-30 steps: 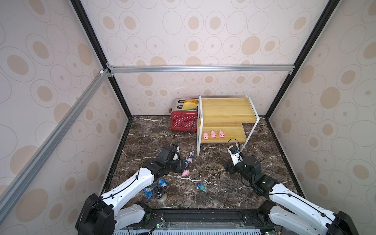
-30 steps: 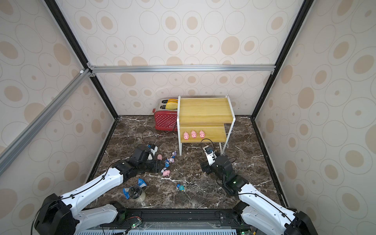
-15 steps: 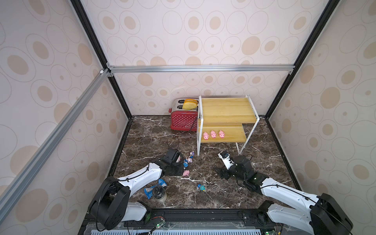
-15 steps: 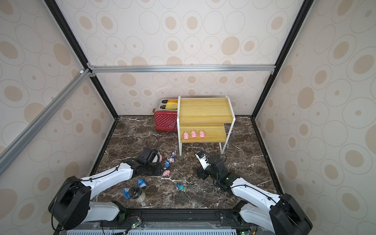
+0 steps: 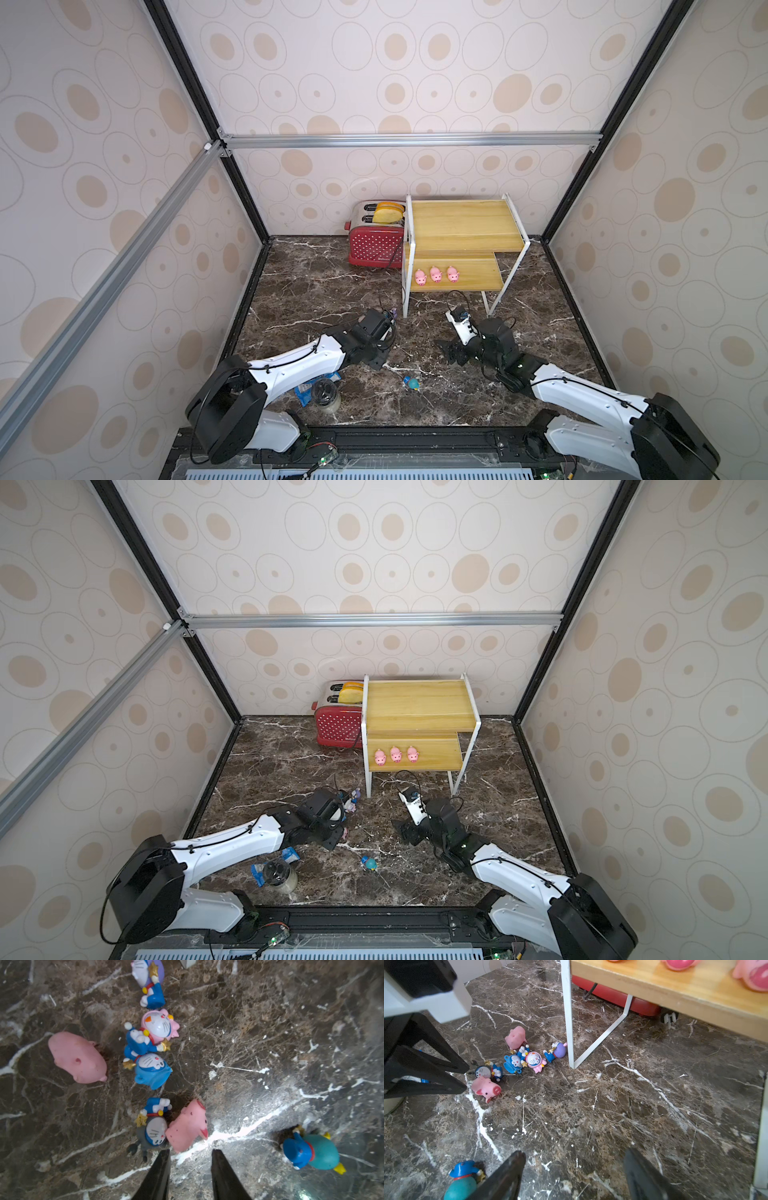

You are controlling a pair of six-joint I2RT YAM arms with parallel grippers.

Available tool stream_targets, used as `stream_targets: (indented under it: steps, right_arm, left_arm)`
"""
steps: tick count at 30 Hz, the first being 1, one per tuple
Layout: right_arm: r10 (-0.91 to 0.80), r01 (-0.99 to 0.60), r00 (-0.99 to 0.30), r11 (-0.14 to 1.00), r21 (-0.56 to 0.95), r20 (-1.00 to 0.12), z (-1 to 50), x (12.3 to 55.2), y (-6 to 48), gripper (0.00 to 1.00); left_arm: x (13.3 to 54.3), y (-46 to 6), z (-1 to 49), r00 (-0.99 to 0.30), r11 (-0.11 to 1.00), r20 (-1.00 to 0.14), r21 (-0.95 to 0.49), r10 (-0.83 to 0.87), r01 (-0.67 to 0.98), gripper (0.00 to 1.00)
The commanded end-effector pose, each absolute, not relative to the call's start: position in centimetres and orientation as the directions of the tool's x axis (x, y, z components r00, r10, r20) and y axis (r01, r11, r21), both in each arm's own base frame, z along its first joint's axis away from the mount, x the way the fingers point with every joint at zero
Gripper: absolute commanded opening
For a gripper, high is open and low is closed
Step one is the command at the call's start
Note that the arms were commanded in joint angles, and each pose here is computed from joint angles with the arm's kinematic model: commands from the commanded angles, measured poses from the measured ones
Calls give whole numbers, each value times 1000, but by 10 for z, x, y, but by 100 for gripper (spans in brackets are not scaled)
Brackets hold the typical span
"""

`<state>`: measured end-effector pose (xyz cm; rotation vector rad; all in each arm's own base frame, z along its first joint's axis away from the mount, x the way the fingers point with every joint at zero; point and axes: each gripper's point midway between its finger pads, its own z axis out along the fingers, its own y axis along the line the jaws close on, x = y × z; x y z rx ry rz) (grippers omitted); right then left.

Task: Organize plastic toys on shelves
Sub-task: Adjust the plastic toy at the center of the board.

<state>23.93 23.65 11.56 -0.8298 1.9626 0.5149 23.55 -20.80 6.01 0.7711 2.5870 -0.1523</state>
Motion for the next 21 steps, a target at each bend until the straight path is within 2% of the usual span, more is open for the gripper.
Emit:
stream_targets:
  steps: [1,6,11,13,21]
  right_arm:
    - [-337,-723,-336,690,12,-879,119,238,234,80]
    - [-344,-721,-312,692,-15,-886,120,235,228,82]
    - [-361,-729,-305,684,-28,-881,118,234,227,88]
    - [-365,-727,-304,685,-33,-880,117,235,227,89]
    - [-372,-720,-304,693,-44,-877,118,238,227,89]
  left_arm:
    - [245,-213,66,-690,790,-431,96,581,606,35]
    - [241,-214,49,-709,788,-387,82,589,610,33]
    - [242,-217,42,-707,780,-372,83,602,620,32]
    - [243,-219,40,-703,773,-365,80,610,629,29]
    - [241,-227,40,-685,746,-355,55,636,664,3]
